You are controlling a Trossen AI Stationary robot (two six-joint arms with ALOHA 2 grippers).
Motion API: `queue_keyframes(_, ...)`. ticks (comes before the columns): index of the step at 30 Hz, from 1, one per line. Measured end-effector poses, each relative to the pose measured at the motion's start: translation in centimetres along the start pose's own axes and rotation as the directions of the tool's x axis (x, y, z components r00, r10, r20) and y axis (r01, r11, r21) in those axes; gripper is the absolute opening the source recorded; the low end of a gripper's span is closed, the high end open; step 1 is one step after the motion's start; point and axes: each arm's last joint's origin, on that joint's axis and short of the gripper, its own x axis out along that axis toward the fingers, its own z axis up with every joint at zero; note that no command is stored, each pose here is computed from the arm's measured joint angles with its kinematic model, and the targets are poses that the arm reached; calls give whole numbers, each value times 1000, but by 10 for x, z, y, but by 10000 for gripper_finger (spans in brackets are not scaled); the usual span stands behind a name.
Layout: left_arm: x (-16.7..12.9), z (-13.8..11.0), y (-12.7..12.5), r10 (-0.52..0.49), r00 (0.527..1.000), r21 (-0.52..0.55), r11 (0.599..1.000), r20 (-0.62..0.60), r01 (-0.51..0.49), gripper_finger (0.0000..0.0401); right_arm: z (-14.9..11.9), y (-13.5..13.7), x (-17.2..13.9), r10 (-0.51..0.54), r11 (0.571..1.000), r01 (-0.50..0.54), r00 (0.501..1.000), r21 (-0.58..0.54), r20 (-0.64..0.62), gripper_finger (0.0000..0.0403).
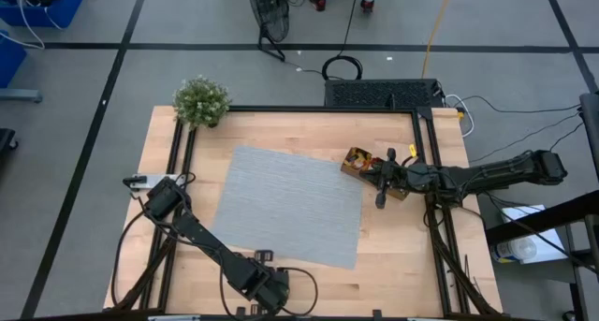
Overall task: Pick & Place Tea
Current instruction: Put the red tea bag into the middle section of the wooden organizer
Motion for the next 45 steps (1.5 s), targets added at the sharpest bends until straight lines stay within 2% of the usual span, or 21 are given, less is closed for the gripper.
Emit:
queue_keyframes(6,0,-1,1,23,1000,-57,998,2,-22,102,0,0,0,0,1000,0,1000,1,4,0)
queue_keyframes(12,3,2,14,124,991,-128,985,42,-117,113,0,0,0,0,1000,0,1000,0,4,0)
queue_keyframes(17,13,-8,28,123,992,-185,974,-41,-128,115,0,0,0,1,1000,-1,1000,-14,3,0)
queue_keyframes(19,14,-15,33,117,985,-155,978,-131,-136,115,0,0,0,2,1000,-2,1000,-15,3,0)
queue_keyframes(21,12,-17,34,129,977,-94,985,-171,-147,113,0,0,0,2,1000,-2,1000,-15,3,0)
queue_keyframes(26,5,-19,40,249,951,-51,964,-183,-262,89,0,0,0,2,1000,-2,1000,-16,4,0)
queue_keyframes(30,-5,-21,51,360,891,-1,927,-276,-375,62,0,0,0,2,1000,-2,1000,-16,3,0)
queue_keyframes(35,-20,-23,69,537,772,-45,811,-341,-583,17,0,0,0,2,1000,-2,1000,-16,2,0)
queue_keyframes(37,-23,-21,74,565,751,-43,789,-342,-613,6,0,0,0,2,1000,-2,1000,-16,2,0)
queue_keyframes(40,-25,-16,75,548,767,-71,797,-334,-600,17,0,0,0,2,1000,-2,1000,-16,1,0)
queue_keyframes(42,-28,-13,70,481,798,-98,832,-364,-546,34,0,0,0,2,1000,-2,1000,-17,1,0)
queue_keyframes(45,-29,-7,62,356,856,-231,858,-376,-459,65,-1,0,0,2,1000,-2,1000,-18,0,0)
